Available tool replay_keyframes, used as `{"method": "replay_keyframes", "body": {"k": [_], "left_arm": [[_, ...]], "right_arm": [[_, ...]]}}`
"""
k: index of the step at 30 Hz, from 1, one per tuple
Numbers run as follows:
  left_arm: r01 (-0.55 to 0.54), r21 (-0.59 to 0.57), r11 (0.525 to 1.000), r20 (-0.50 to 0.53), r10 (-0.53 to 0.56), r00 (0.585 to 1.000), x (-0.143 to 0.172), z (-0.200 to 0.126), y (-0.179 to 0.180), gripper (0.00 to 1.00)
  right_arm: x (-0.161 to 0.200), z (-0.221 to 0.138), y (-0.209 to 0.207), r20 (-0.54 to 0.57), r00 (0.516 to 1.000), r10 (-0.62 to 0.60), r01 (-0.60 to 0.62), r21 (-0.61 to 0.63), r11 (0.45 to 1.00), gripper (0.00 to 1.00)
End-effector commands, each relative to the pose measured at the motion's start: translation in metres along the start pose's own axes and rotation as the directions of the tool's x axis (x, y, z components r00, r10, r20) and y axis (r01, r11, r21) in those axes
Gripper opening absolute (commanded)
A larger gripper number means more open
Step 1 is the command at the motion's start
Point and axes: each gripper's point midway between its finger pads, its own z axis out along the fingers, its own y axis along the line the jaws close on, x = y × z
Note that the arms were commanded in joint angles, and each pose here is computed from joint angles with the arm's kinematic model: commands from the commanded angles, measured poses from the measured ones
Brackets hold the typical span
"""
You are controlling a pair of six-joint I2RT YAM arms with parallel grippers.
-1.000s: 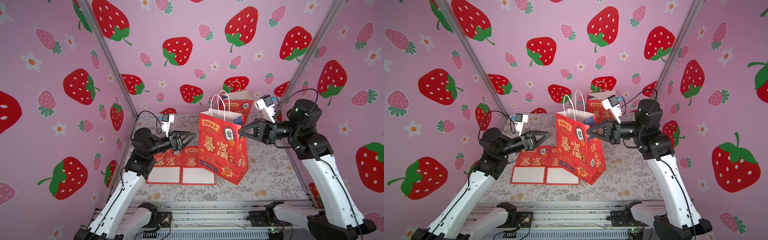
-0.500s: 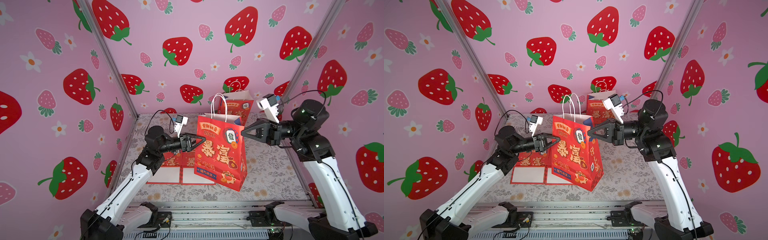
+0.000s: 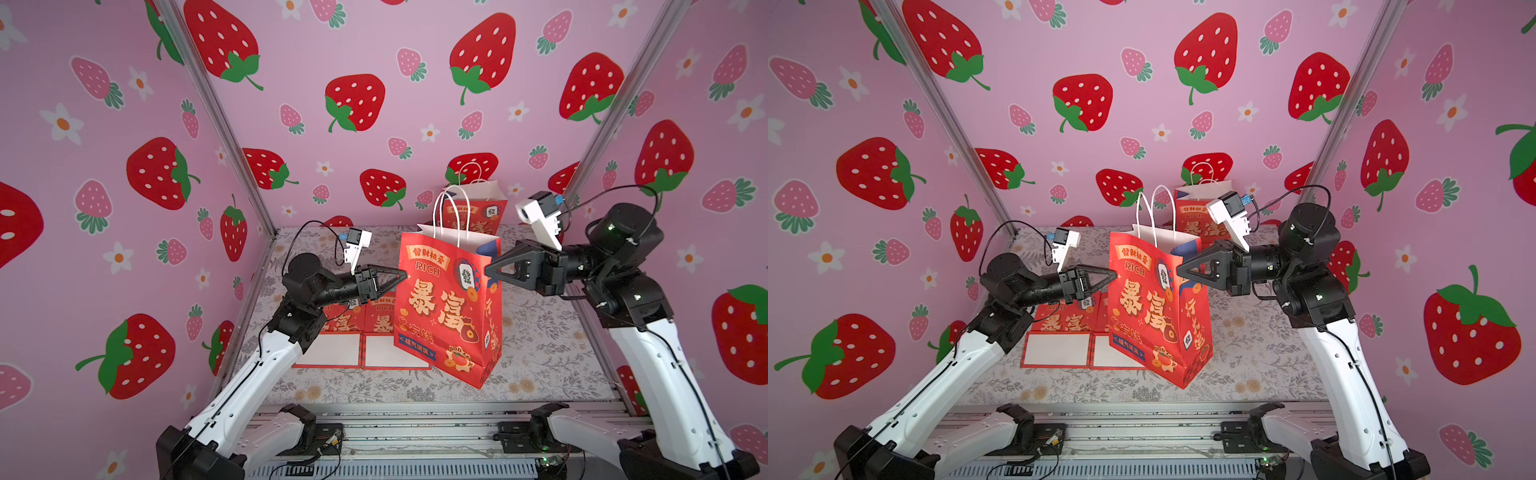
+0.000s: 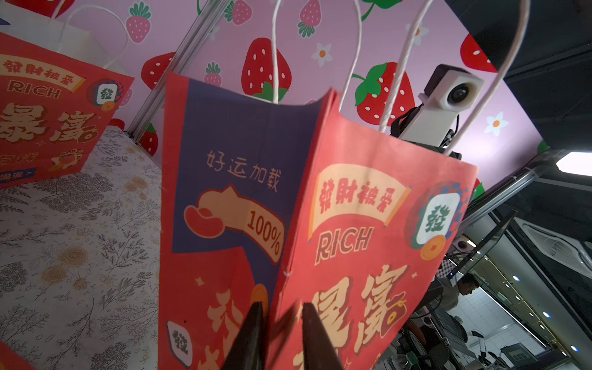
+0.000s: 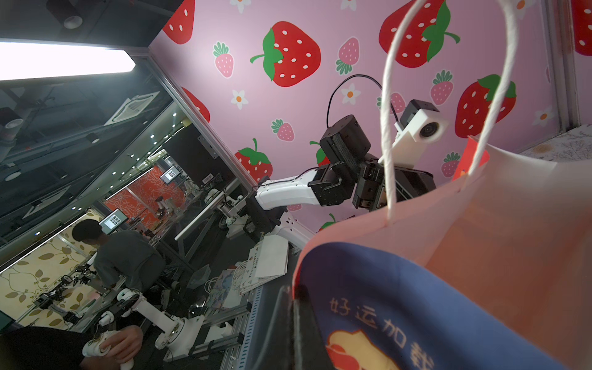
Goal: Put away the paper bag
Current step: Press the paper bag.
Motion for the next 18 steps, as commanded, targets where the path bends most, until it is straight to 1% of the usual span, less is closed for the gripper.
{"method": "replay_keyframes", "body": {"k": [1, 5, 7, 8, 9, 12, 13, 15, 18], "left_arm": [[-0.093, 0.071, 0.993, 0.032, 0.091, 0.995, -0.014, -0.004, -0.035, 0.17], [-0.105, 0.059, 0.993, 0.055, 0.102, 0.993, -0.018, -0.009, -0.042, 0.07], [-0.110, 0.040, 0.993, 0.064, 0.107, 0.992, -0.019, -0.012, -0.044, 0.00], [-0.114, 0.033, 0.993, 0.073, 0.112, 0.991, -0.020, -0.014, -0.046, 0.00], [-0.116, 0.025, 0.993, 0.081, 0.113, 0.990, -0.021, -0.015, -0.047, 0.00], [-0.120, 0.010, 0.993, 0.102, 0.119, 0.988, -0.024, -0.021, -0.053, 0.00], [-0.122, 0.008, 0.993, 0.105, 0.120, 0.987, -0.025, -0.022, -0.056, 0.00], [-0.129, 0.008, 0.992, 0.114, 0.127, 0.985, -0.027, -0.024, -0.061, 0.00], [-0.138, 0.006, 0.990, 0.129, 0.136, 0.982, -0.031, -0.027, -0.068, 0.00]], "right_arm": [[-0.001, -0.002, 0.002, 0.014, 1.000, -0.017, 0.017, 0.010, 1.000, 0.00], [-0.002, -0.003, -0.002, 0.036, 0.999, -0.008, 0.007, 0.038, 0.999, 0.00], [-0.002, -0.004, -0.005, 0.056, 0.998, -0.002, -0.001, 0.065, 0.998, 0.00], [-0.002, -0.005, -0.008, 0.069, 0.998, 0.000, -0.006, 0.083, 0.997, 0.00], [-0.003, -0.006, -0.010, 0.079, 0.997, 0.003, -0.011, 0.098, 0.995, 0.02], [-0.003, -0.011, -0.018, 0.122, 0.993, 0.005, -0.024, 0.153, 0.988, 0.11], [-0.003, -0.013, -0.021, 0.139, 0.990, 0.002, -0.026, 0.174, 0.984, 0.16], [-0.002, -0.017, -0.029, 0.171, 0.985, 0.001, -0.040, 0.223, 0.974, 0.31], [0.002, -0.026, -0.040, 0.212, 0.977, -0.007, -0.061, 0.312, 0.948, 0.62]]}}
